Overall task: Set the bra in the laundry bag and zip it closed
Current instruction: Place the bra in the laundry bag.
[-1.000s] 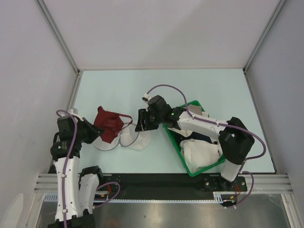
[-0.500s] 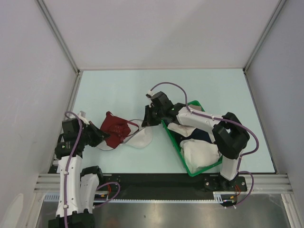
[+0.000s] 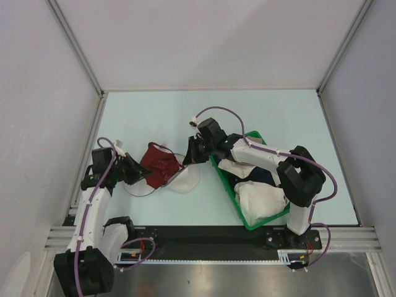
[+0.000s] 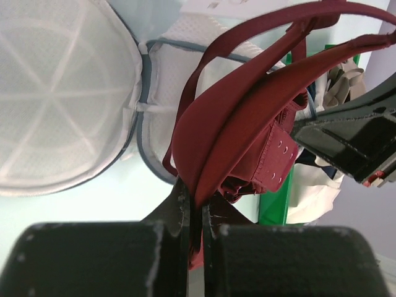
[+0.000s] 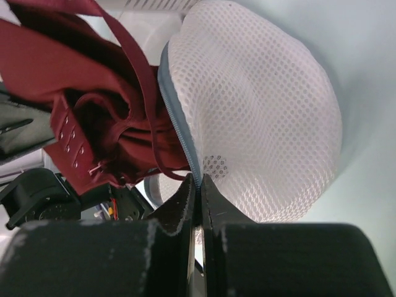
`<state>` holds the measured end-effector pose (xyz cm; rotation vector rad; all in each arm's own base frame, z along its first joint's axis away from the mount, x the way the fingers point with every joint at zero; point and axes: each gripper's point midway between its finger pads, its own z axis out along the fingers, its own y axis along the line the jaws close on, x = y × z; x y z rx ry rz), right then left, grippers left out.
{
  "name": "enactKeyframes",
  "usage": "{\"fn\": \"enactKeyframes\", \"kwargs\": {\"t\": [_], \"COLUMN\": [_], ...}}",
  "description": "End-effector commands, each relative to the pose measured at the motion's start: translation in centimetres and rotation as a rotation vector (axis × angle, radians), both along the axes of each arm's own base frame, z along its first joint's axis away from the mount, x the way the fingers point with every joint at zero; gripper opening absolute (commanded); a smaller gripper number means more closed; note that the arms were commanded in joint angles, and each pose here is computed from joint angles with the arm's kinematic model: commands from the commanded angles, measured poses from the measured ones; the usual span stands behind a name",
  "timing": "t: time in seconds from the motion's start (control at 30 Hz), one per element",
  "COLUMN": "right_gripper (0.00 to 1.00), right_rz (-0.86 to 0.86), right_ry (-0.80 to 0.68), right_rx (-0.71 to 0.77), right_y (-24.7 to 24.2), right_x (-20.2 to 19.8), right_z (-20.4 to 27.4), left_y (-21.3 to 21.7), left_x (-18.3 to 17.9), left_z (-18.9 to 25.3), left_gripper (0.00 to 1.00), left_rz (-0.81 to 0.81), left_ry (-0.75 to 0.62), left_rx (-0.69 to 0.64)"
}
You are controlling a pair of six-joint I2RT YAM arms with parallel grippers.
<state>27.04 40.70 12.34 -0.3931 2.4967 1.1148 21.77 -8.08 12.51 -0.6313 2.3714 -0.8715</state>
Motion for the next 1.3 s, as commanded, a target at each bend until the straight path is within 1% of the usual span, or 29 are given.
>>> {"fn": "enactKeyframes", "kwargs": {"t": [0.0, 0.17, 0.33, 0.57, 0.8, 0.87, 0.97, 1.0, 1.13, 1.27], "right_gripper": [0.00, 0.00, 0.00, 0.01, 0.00, 0.00, 0.00, 0.00, 0.01, 0.03], "right_rz": [0.014, 0.009, 0.007, -0.016, -0.035, -0.035, -0.028, -0.029, -0.048, -0.050], "right_ry": [-0.041, -0.048, -0.041, -0.050, -0.042, -0.036, -0.034, -0.031, -0.043, -0.050], "right_rx": [0.068, 0.093, 0.088, 0.078, 0.072, 0.072, 0.067, 0.054, -0.011, -0.063], "right_y": [0.6, 1.0, 1.1, 0.9, 1.0, 1.1, 1.3, 1.1, 0.0, -0.5], "right_x": [0.0, 0.0, 0.0, 0.3, 0.8, 0.7, 0.5, 0.4, 0.8, 1.0], "right_z": [2.6, 3.2, 2.9, 2.8, 2.4, 2.4, 2.4, 2.2, 1.5, 0.8], "left_y": [-1.5, -2.6, -4.8, -6.5, -9.5, -10.3, -10.6, -10.2, -9.9, -10.5], "left_x": [1.0, 0.5, 0.4, 0.3, 0.1, 0.5, 0.6, 0.7, 0.8, 1.1], "left_z": [0.2, -0.4, -1.2, -2.8, -3.6, -3.6, -5.0, -5.9, -6.7, -7.1], "left_gripper": [0.00, 0.00, 0.00, 0.00, 0.00, 0.00, 0.00, 0.00, 0.00, 0.00], "left_rz": [-0.079, -0.131, -0.222, -0.264, -0.344, -0.355, -0.363, -0.344, -0.308, -0.319], "left_ry": [-0.049, -0.031, 0.003, 0.026, 0.058, 0.050, 0.075, 0.086, 0.092, 0.102], "left_rx": [-0.056, -0.056, -0.069, -0.073, -0.063, -0.068, -0.031, -0.005, 0.015, 0.023]}}
